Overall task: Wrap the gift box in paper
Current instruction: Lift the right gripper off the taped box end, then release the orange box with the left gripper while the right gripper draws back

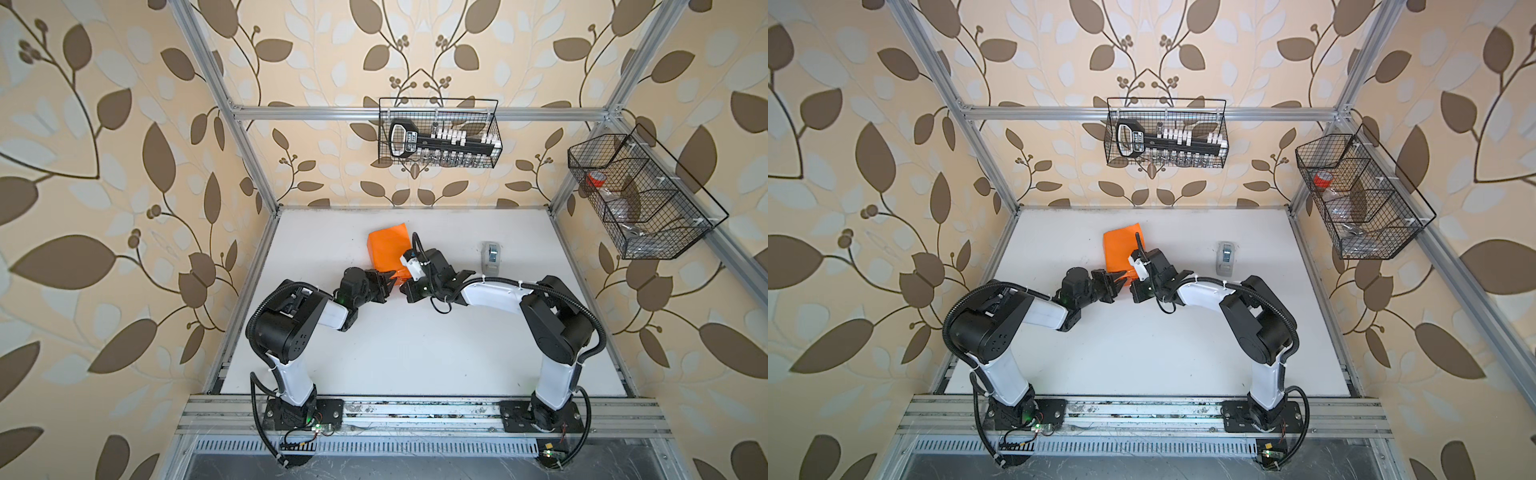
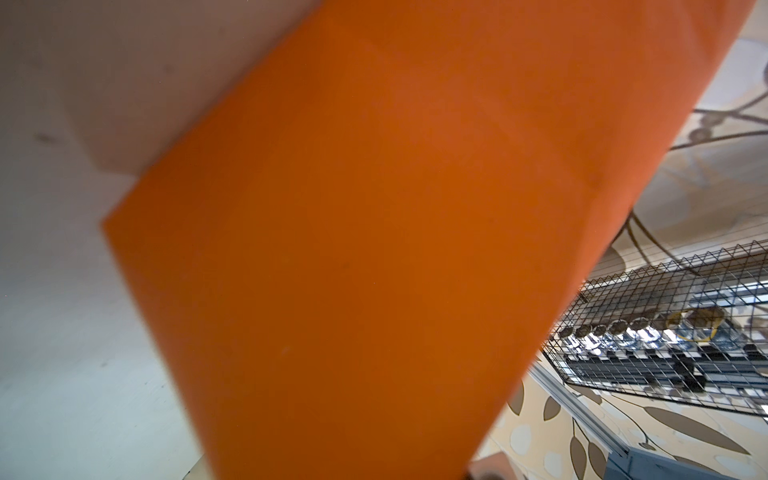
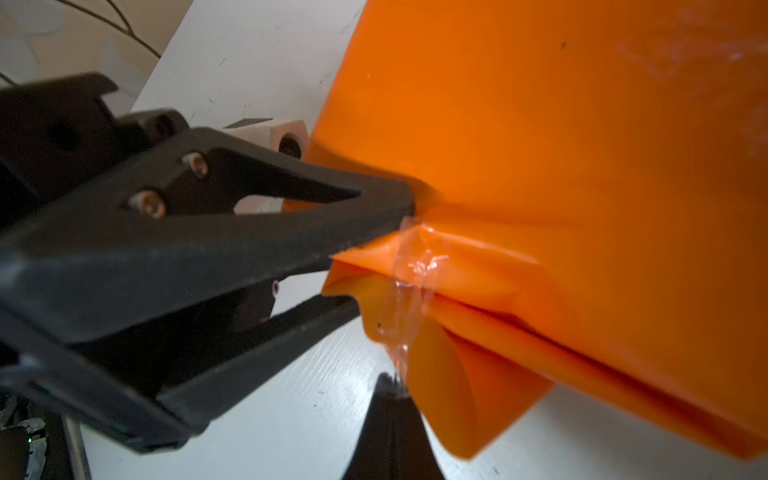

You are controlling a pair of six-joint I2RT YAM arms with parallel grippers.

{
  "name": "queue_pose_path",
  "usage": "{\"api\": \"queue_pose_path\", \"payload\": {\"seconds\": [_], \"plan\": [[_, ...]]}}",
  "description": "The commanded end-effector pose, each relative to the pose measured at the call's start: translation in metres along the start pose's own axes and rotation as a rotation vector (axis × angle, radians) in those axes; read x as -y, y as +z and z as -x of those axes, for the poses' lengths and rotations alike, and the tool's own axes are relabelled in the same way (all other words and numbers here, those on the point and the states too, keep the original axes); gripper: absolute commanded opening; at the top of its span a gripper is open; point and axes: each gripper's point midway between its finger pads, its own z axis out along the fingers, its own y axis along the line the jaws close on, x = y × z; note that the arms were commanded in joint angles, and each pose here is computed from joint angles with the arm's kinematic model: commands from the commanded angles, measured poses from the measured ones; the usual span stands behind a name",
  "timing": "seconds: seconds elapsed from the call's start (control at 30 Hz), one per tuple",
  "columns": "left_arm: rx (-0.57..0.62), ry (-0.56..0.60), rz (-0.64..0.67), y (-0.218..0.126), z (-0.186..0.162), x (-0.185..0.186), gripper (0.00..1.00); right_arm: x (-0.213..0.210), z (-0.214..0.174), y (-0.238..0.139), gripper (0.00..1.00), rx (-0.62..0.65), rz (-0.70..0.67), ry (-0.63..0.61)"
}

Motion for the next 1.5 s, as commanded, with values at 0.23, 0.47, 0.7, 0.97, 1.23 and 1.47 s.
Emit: {"api": "queue_pose_path", "payload": {"seconds": [0.23, 0.47, 0.7, 0.97, 1.23, 1.47], "plan": [[0.026, -0.029, 0.047, 0.000, 0.010, -0.013, 0.22, 0.012, 0.038, 0.016, 0.00, 0.036, -0.045, 0.037], [0.023, -0.032, 0.046, 0.002, 0.010, -0.014, 0.23, 0.012, 0.044, 0.019, 0.00, 0.038, -0.042, 0.044], [0.012, -0.024, 0.028, 0.000, 0.008, -0.008, 0.25, 0.019, 0.027, -0.012, 0.00, 0.016, -0.042, 0.028], [-0.014, 0.089, 0.057, -0.016, -0.012, 0.012, 0.55, 0.052, 0.008, -0.076, 0.07, 0.081, -0.046, 0.108], [-0.047, 0.367, 0.139, -0.066, -0.044, 0.044, 0.86, 0.061, 0.046, -0.092, 0.26, 0.176, -0.028, 0.208], [0.050, 0.757, 0.378, -0.093, -0.021, 0.076, 0.95, 0.084, 0.066, -0.064, 0.27, 0.167, -0.037, 0.315]]}}
